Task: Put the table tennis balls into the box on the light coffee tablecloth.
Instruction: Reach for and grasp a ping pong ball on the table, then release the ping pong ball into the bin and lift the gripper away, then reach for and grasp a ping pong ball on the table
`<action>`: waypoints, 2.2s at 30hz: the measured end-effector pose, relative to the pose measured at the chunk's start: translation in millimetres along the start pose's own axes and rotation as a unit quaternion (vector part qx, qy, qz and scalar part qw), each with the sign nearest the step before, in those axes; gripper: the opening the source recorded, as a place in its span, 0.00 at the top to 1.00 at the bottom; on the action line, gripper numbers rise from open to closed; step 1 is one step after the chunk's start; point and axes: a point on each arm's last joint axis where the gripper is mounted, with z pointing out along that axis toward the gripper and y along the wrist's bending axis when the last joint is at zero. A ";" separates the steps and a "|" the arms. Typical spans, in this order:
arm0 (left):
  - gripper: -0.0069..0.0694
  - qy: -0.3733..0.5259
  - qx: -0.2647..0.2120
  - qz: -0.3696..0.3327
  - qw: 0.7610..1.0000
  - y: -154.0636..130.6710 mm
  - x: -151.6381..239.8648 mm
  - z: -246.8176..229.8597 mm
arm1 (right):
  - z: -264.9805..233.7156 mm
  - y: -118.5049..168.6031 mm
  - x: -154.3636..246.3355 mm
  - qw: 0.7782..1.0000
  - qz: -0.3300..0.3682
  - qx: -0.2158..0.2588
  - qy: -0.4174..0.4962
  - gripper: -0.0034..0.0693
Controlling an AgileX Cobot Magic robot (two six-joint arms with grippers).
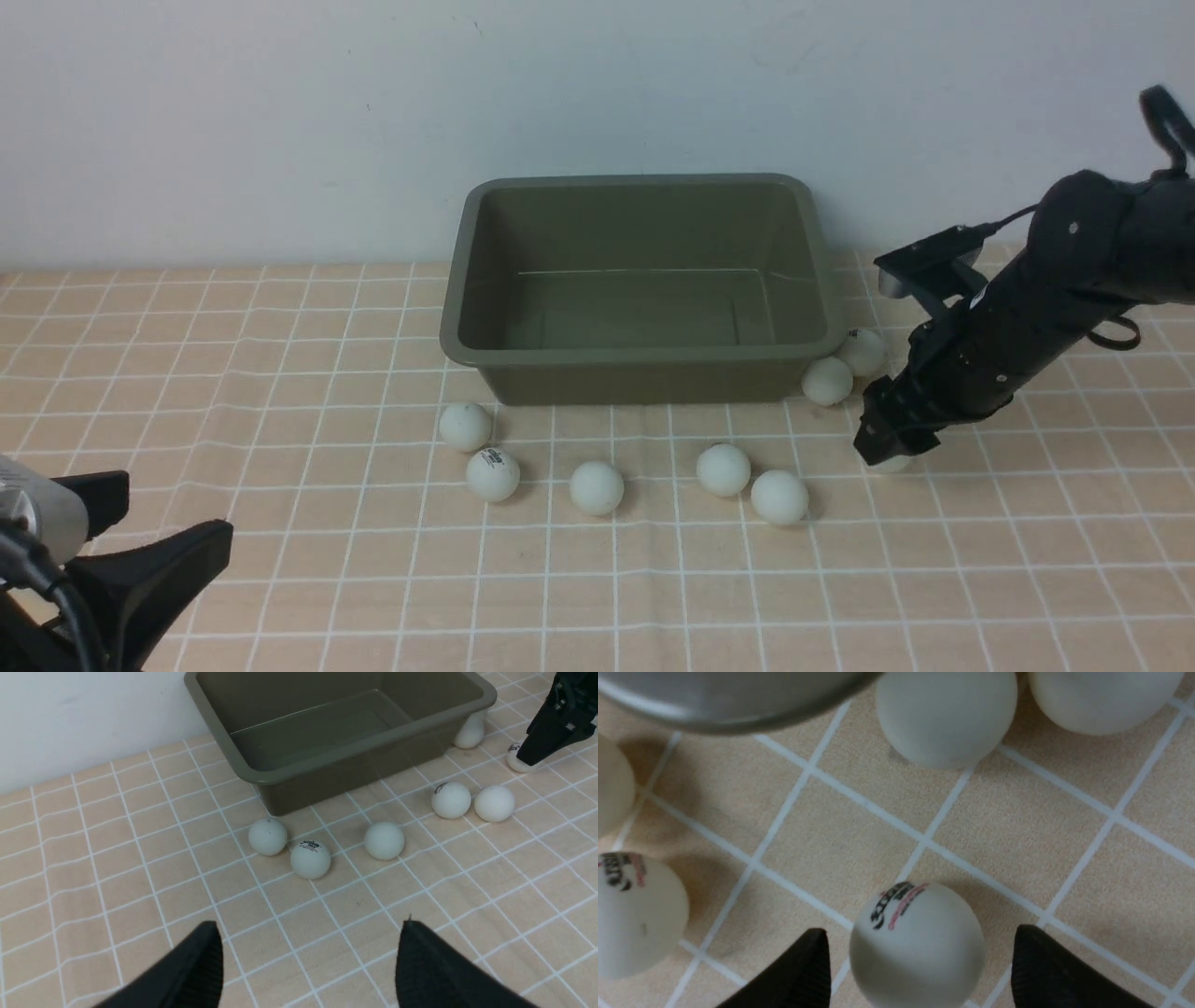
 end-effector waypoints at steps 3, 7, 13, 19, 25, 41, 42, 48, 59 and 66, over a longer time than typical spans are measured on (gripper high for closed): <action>0.37 0.000 0.000 0.000 1.000 -0.1 0.1 0.0 | 8.8 -0.2 1.2 1.000 0.000 -0.002 0.008 0.32; 0.37 0.000 0.000 0.000 1.000 -0.1 0.1 0.0 | 11.0 1.2 1.3 1.000 -0.002 -0.003 0.011 0.41; 0.37 0.000 0.000 0.002 1.000 -0.1 0.1 0.0 | 3.3 -1.7 -2.0 1.000 -0.012 0.014 0.012 0.45; 0.37 0.010 0.009 0.002 1.000 -1.6 1.9 0.0 | -75.0 2.3 -38.3 0.995 -0.012 0.044 -0.085 0.45; 0.37 0.019 0.016 0.002 1.000 -3.0 3.5 -0.1 | -118.0 12.0 -72.2 0.987 -0.004 -0.003 -0.163 0.45; 0.37 0.028 0.024 0.003 0.999 -4.4 5.2 -0.3 | -53.3 2.9 -115.9 0.984 -0.046 -0.111 -0.130 0.41; 0.37 0.029 0.025 0.003 0.999 -4.4 5.2 -0.3 | -51.6 1.8 -117.2 0.984 -0.044 -0.107 -0.135 0.37; 0.37 0.030 0.025 0.003 0.999 -4.6 5.4 -0.3 | -62.5 -5.6 -122.6 0.982 -0.051 -0.063 -0.168 0.20; 0.37 0.030 0.025 0.003 0.999 -4.6 5.4 -0.3 | -133.6 -48.3 -89.3 0.987 -0.119 0.032 -0.105 0.25; 0.37 0.030 0.025 0.003 0.999 -4.6 5.4 -0.3 | -130.7 -56.0 -85.3 0.982 -0.160 0.037 -0.092 0.28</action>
